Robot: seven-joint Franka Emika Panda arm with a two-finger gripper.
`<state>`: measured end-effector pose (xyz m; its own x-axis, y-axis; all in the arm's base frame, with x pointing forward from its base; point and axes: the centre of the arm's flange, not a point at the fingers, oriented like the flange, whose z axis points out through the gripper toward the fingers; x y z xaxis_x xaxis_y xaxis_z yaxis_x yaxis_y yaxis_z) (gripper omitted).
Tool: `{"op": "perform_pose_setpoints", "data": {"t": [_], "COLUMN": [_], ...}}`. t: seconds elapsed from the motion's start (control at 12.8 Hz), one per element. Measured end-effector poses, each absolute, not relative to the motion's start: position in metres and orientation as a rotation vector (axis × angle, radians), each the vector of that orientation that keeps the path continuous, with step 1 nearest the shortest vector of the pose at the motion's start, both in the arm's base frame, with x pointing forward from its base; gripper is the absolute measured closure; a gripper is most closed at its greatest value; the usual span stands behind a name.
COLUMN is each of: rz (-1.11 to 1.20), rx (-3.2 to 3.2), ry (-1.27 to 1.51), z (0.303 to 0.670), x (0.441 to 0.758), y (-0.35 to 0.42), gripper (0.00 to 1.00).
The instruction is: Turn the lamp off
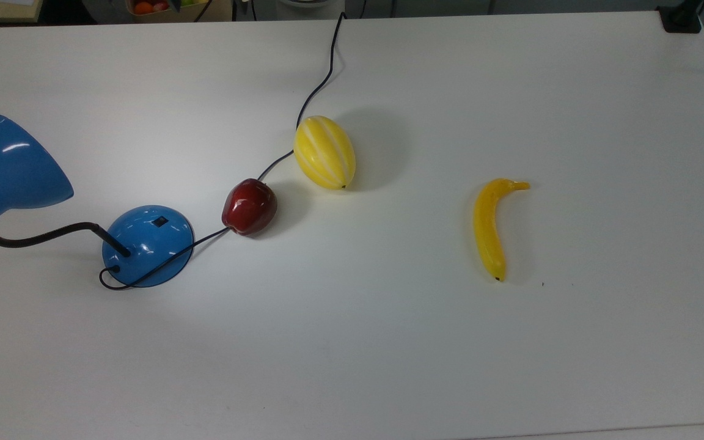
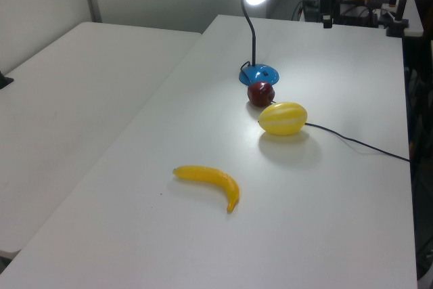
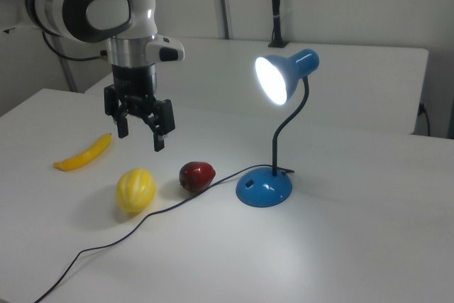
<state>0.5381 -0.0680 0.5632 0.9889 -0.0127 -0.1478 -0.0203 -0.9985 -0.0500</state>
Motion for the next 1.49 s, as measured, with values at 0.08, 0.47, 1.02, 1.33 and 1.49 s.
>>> {"op": "perform_pose_setpoints", "data": {"t": [0.08,0.47,1.02,1.33,1.49], "rz": [0.228,0.228,0.029,-0.110,-0.214], "rx": [-3.082,-3.082,-3.107,-3.103,-3.088], "ry": [0.026,0.038,0.169,0.400,0.507], "z": [0.563,0.563,0.540,0.513,0.496], "x": [0.538,0.538,0.569,0.601,0.613], "y": [-0.068,-0.073,-0.114,-0.157,-0.182], "gripper": [0.00,0.00,0.04,0.64,0.91]}}
